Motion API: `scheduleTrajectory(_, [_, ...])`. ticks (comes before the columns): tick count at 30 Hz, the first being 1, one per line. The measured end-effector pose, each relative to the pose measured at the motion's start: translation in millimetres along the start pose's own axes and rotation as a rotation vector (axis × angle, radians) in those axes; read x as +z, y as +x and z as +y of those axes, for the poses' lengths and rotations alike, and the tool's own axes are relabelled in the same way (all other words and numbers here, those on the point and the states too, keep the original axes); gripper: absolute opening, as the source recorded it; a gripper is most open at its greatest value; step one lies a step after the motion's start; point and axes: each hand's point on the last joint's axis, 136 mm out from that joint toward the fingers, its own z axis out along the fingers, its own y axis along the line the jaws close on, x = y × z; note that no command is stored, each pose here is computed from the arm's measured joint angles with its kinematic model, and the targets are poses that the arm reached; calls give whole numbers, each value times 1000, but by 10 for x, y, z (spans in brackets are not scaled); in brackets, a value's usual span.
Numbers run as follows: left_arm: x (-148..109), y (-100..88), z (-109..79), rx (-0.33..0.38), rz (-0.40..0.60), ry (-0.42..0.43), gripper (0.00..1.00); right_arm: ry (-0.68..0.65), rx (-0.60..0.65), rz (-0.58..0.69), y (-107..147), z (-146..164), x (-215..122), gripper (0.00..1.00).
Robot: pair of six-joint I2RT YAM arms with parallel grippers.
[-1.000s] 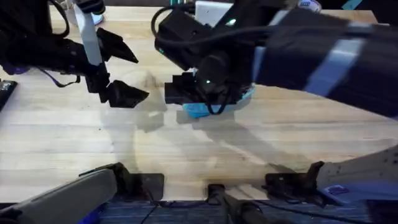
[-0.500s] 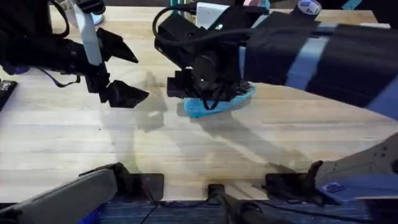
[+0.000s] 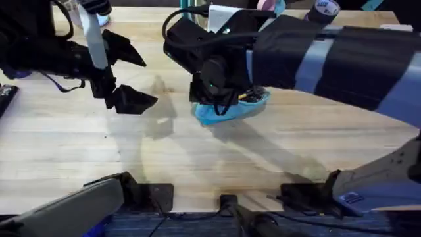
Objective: Unzip the bag, pick up the pens from the table one at a time and place them inside, then zip the bag closed.
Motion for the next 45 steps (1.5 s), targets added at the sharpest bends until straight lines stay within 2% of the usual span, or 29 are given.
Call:
scheduleTrajectory(8, [0, 0, 0, 1, 0, 0, 993, 4, -4, 2, -26, -29, 7, 194])
scheduleTrajectory(25, [0, 0, 1, 1, 0, 0, 993, -15, -73, -5, -42, -37, -97, 212])
scheduleTrajectory(38, [0, -1, 0, 0, 0, 0, 993, -22, -98, 3, -36, -40, -112, 120])
scheduleTrajectory(41, [0, -1, 0, 0, 0, 0, 993, -23, -100, 5, -31, -38, -112, 64])
scheduleTrajectory(45, [0, 0, 0, 0, 0, 0, 993, -25, -103, 7, -28, -35, -114, 60])
